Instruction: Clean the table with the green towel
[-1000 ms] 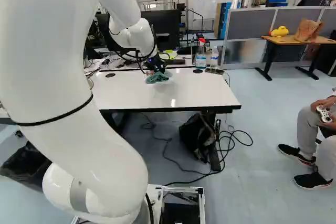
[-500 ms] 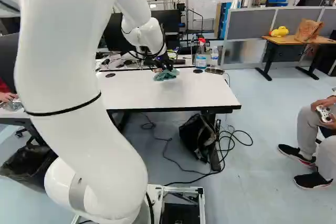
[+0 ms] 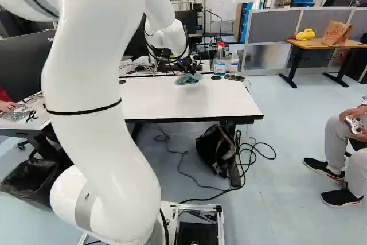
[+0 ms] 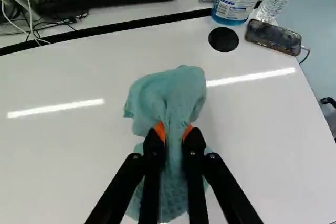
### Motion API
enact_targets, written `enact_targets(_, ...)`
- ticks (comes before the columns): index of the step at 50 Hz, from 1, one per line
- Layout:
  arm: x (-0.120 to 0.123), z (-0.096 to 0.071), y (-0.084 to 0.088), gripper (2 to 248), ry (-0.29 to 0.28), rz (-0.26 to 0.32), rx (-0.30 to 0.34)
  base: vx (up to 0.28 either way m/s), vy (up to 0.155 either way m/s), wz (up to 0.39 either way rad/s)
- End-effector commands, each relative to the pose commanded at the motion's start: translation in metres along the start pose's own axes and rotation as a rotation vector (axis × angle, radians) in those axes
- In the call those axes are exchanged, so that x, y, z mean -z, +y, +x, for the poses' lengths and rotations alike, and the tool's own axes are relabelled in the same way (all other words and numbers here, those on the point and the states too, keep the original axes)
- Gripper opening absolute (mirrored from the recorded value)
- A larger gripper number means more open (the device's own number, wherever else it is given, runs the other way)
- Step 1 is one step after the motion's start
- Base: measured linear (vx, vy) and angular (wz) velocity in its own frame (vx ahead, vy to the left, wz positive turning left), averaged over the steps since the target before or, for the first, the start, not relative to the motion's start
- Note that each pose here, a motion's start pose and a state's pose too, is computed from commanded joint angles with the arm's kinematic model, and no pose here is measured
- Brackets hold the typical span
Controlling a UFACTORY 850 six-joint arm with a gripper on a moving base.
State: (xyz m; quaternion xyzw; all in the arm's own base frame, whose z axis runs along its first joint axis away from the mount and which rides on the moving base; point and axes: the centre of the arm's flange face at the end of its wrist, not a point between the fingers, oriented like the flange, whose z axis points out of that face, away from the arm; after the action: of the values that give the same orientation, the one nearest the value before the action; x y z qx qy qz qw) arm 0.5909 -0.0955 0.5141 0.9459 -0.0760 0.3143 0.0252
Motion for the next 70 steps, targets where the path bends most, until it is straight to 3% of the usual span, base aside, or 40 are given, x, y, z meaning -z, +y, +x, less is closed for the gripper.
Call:
enact_targets(34,-0.043,0.050,0.016,51,0.039,-0.015,-0.020,0.000,0.000,0.000)
enact_targets(50,-0.047,0.054,0.017,58,0.043,-0.016,-0.020,0.000,0.000,0.000)
enact_targets(51,-0.047,0.054,0.017,90,0.043,-0.016,-0.020,0.000,0.000,0.000)
enact_targets(55,-0.047,0.054,0.017,90,0.043,-0.016,-0.020,0.000,0.000,0.000)
enact_targets(56,-0.047,0.054,0.017,125,0.043,-0.016,-0.020,0.000,0.000,0.000)
enact_targets(60,-0.047,0.054,0.017,125,0.043,-0.016,-0.020,0.000,0.000,0.000)
enact_targets(61,-0.047,0.054,0.017,160,0.043,-0.016,-0.020,0.000,0.000,0.000)
enact_targets(65,-0.047,0.054,0.017,160,0.043,-0.016,-0.020,0.000,0.000,0.000)
enact_targets(66,-0.047,0.054,0.017,197,0.043,-0.016,-0.020,0.000,0.000,0.000)
enact_targets(70,-0.047,0.054,0.017,197,0.043,-0.016,-0.020,0.000,0.000,0.000)
